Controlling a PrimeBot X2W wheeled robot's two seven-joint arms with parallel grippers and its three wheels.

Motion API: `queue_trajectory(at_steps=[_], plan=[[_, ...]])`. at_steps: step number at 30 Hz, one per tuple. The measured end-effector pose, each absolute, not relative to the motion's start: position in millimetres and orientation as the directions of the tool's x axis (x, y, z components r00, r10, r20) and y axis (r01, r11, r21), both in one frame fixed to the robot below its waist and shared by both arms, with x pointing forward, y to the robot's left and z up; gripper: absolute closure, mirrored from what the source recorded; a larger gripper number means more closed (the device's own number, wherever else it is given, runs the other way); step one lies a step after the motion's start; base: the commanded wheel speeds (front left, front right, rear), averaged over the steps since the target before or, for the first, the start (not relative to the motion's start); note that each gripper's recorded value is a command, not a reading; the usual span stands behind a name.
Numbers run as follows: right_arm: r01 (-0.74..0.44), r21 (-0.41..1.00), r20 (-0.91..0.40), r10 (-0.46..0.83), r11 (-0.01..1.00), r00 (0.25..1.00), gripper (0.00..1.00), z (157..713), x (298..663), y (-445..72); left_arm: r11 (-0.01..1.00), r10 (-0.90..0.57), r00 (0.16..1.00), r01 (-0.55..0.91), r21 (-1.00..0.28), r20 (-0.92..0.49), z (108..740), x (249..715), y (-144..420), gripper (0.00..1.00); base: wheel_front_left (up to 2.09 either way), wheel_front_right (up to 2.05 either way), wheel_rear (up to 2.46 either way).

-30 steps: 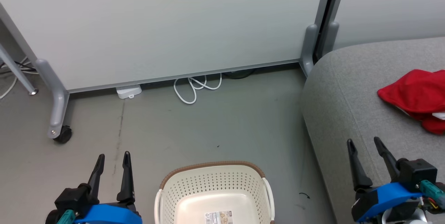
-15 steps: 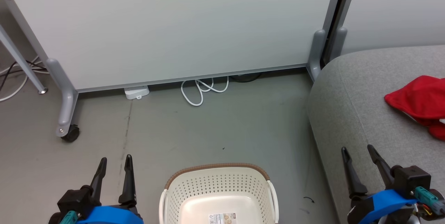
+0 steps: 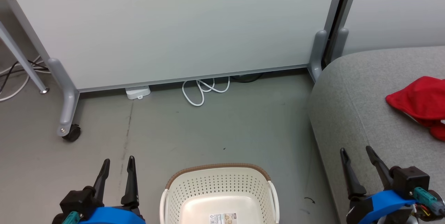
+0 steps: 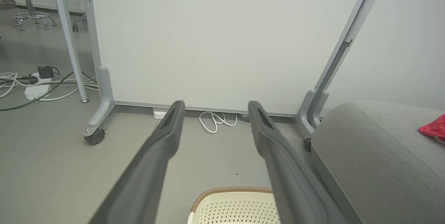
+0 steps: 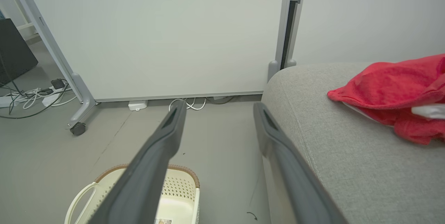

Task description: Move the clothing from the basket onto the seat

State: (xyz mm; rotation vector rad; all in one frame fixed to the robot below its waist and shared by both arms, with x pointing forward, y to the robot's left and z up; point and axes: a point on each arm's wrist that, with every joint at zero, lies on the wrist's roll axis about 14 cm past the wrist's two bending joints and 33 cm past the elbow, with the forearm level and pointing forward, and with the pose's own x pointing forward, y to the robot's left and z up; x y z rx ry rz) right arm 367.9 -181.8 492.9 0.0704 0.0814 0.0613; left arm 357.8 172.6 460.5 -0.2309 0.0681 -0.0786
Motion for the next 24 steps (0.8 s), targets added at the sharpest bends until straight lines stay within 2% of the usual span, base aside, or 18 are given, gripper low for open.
queue_trajectory(at_steps=[2, 3, 11, 24], plan=[[-0.06, 0.073, -0.08, 0.065, 0.996, 0.995, 0.0, 492.6, 368.1, -181.3, 0.97, -0.086, 0.994, 0.07, -0.232, -0.06, 460.1, 357.5, 172.2, 0.0, 0.0, 0.0, 0.0], [-0.06, 0.073, -0.08, 0.066, 0.995, 0.995, 1.0, 492.5, 368.1, -181.0, 0.969, -0.087, 0.994, 0.071, -0.235, -0.06, 460.0, 357.4, 171.8, 1.0, 0.0, 0.0, 0.0], [-0.048, 0.091, -0.171, 0.063, 0.995, 0.983, 1.0, 464.2, 359.4, -180.7, 0.964, -0.083, 0.982, 0.035, -0.265, -0.169, 426.3, 336.7, 168.9, 1.0, 0.0, 0.0, 0.0], [0.014, 0.328, -0.177, 0.047, 0.944, 0.983, 1.0, 461.8, 359.0, -184.5, 0.891, -0.03, 0.98, -0.063, -0.45, -0.196, 426.3, 339.3, 178.7, 1.0, 0.0, 0.0, 0.0]])
